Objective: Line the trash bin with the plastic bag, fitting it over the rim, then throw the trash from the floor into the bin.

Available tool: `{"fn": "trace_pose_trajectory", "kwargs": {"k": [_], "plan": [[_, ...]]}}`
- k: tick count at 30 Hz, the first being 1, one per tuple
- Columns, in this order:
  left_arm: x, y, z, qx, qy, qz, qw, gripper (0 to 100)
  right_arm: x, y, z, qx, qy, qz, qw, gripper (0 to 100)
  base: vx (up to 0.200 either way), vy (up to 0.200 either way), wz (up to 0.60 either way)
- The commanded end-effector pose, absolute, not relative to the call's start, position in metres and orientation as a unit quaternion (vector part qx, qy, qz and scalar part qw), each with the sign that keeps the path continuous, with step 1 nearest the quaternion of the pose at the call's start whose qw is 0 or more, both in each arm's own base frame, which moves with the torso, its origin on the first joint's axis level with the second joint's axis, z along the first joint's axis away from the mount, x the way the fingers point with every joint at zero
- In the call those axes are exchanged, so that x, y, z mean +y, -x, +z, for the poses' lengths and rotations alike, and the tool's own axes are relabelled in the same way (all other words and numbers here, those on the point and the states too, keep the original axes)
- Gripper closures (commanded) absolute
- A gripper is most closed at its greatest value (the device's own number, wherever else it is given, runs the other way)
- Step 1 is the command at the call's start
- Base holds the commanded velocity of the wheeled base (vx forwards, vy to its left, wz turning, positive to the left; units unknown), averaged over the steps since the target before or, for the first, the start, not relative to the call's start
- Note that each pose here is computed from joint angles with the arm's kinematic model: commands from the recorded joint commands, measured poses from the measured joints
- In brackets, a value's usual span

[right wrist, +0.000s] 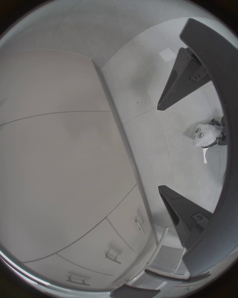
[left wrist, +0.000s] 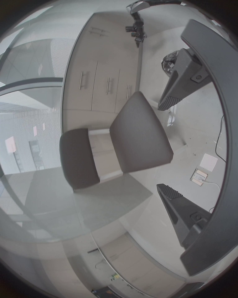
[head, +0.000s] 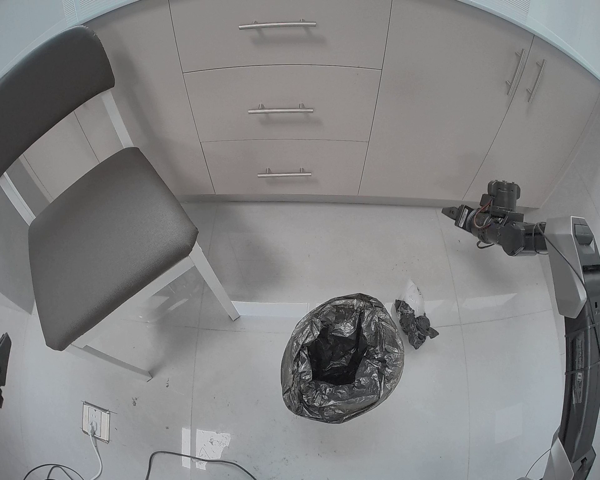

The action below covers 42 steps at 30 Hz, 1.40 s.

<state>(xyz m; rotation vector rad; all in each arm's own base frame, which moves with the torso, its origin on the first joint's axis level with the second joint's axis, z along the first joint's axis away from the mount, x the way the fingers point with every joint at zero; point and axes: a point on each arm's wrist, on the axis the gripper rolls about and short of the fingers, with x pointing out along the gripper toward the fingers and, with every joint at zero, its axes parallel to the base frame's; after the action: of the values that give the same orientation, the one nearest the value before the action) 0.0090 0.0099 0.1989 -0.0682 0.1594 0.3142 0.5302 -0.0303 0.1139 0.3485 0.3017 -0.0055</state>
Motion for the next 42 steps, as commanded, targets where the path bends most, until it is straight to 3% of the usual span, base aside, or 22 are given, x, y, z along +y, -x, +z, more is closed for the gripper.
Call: {"fn": "trace_pose_trajectory", "kwargs": {"k": [1, 8, 19, 24, 25, 26, 29, 37, 42], "plan": [[0.014, 0.015, 0.181, 0.040, 0.045, 0.205, 0.977, 0, -0.038, -0.543, 0.050, 0.205, -0.188, -0.018, 0.960, 0, 0.000, 0.000, 0.00], [0.014, 0.030, 0.157, 0.017, 0.052, 0.229, 0.972, 0, -0.036, -0.544, 0.014, 0.241, -0.191, -0.018, 0.951, 0, 0.000, 0.000, 0.00], [0.011, 0.036, 0.121, 0.017, 0.053, 0.233, 0.971, 0, -0.026, -0.523, -0.107, 0.421, -0.196, -0.041, 0.885, 0, 0.000, 0.000, 0.00], [0.011, 0.033, 0.108, 0.036, 0.048, 0.226, 0.972, 0, -0.024, -0.493, -0.174, 0.540, -0.195, -0.063, 0.817, 0, 0.000, 0.000, 0.00], [0.011, 0.032, 0.107, 0.037, 0.047, 0.225, 0.972, 0, -0.024, -0.492, -0.175, 0.544, -0.195, -0.064, 0.814, 0, 0.000, 0.000, 0.00], [0.011, 0.033, 0.100, 0.038, 0.047, 0.222, 0.973, 0, -0.024, -0.478, -0.197, 0.589, -0.195, -0.073, 0.781, 0, 0.000, 0.000, 0.00], [0.011, 0.033, 0.095, 0.037, 0.048, 0.220, 0.974, 0, -0.029, -0.463, -0.210, 0.634, -0.203, -0.079, 0.742, 0, 0.000, 0.000, 0.00], [0.011, 0.033, 0.094, 0.039, 0.048, 0.219, 0.974, 0, -0.034, -0.483, -0.168, 0.585, -0.209, -0.072, 0.780, 0, 0.000, 0.000, 0.00], [0.011, 0.031, 0.086, 0.052, 0.040, 0.220, 0.973, 0, -0.030, -0.489, -0.151, 0.573, -0.206, -0.066, 0.790, 0, 0.000, 0.000, 0.00]]}}
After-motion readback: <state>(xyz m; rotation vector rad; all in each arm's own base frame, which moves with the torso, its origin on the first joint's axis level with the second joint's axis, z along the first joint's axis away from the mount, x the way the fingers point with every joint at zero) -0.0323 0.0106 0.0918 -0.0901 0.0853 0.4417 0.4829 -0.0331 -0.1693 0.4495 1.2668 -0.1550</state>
